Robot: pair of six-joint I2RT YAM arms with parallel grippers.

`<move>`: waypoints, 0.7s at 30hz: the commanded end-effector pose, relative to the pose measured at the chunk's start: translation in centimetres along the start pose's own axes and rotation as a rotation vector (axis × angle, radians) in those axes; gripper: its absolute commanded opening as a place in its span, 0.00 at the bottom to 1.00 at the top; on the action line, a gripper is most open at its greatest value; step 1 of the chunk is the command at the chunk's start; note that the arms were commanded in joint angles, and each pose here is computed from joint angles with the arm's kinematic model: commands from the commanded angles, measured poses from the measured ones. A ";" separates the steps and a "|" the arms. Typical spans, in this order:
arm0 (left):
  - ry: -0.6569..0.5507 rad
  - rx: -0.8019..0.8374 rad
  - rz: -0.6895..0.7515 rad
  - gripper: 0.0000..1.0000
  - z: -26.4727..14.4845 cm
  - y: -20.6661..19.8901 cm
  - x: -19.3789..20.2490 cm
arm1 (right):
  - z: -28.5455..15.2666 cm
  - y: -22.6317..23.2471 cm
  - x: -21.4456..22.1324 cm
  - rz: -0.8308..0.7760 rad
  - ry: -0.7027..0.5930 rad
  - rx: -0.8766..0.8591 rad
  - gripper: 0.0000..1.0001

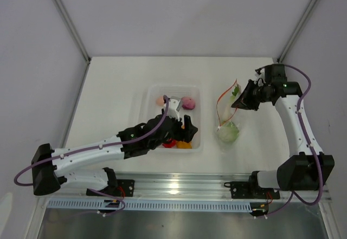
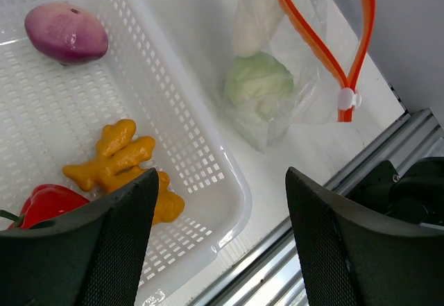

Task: Place the food in the zip-top bag and seal the zipper
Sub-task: Adjust the zipper food storage bag at the center of the board.

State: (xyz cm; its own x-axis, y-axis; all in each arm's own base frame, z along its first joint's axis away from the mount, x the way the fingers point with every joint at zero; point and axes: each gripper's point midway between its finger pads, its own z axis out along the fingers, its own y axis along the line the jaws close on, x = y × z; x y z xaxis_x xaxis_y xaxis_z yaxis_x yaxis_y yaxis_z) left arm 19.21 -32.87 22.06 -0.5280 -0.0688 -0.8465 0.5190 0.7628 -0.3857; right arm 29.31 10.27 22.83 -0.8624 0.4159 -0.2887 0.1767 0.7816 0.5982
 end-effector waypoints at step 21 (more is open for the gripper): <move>-0.039 0.052 -0.036 0.80 -0.9 -0.5 -2.0 | -3.0 3.3 -0.3 -0.058 -0.029 -0.180 0.00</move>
State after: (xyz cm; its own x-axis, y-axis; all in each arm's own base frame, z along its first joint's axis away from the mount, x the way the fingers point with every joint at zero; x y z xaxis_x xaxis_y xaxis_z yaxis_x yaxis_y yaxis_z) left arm 19.45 -32.28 23.15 -0.5251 -0.0975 -0.8454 0.5206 0.7491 -0.4097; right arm 28.98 10.78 30.98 -0.7893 0.4012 -0.4648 -0.0228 0.7373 0.6752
